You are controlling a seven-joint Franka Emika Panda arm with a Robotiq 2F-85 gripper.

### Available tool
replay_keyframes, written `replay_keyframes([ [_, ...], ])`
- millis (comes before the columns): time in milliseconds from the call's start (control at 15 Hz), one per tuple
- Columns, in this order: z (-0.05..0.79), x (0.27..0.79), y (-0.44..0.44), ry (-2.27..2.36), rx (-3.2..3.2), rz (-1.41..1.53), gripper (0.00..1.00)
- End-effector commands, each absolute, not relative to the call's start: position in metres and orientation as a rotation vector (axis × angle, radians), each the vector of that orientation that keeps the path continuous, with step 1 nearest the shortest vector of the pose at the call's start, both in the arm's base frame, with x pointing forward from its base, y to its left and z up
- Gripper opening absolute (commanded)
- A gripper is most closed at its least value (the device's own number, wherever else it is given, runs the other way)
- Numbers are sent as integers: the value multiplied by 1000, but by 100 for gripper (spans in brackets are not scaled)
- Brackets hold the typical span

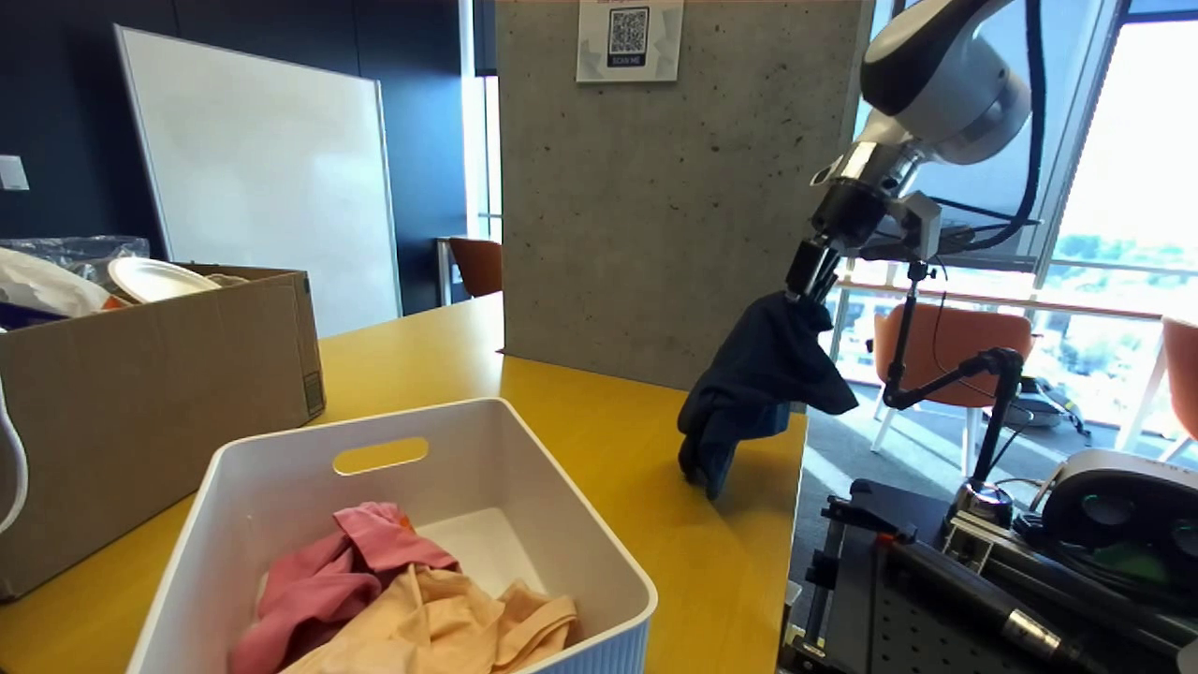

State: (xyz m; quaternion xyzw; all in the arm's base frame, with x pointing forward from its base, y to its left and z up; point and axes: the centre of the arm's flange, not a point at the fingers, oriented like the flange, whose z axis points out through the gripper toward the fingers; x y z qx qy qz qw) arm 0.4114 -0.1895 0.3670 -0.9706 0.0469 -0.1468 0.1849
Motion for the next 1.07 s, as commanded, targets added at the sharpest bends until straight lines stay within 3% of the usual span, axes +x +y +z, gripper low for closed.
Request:
replay_keyframes([
  [0,354,442,-199,105,-2717,-351,4],
  [400,333,481,-207,107,-2799,-370,4],
  [1000,429,446,-238,39,-2759,-3,4],
])
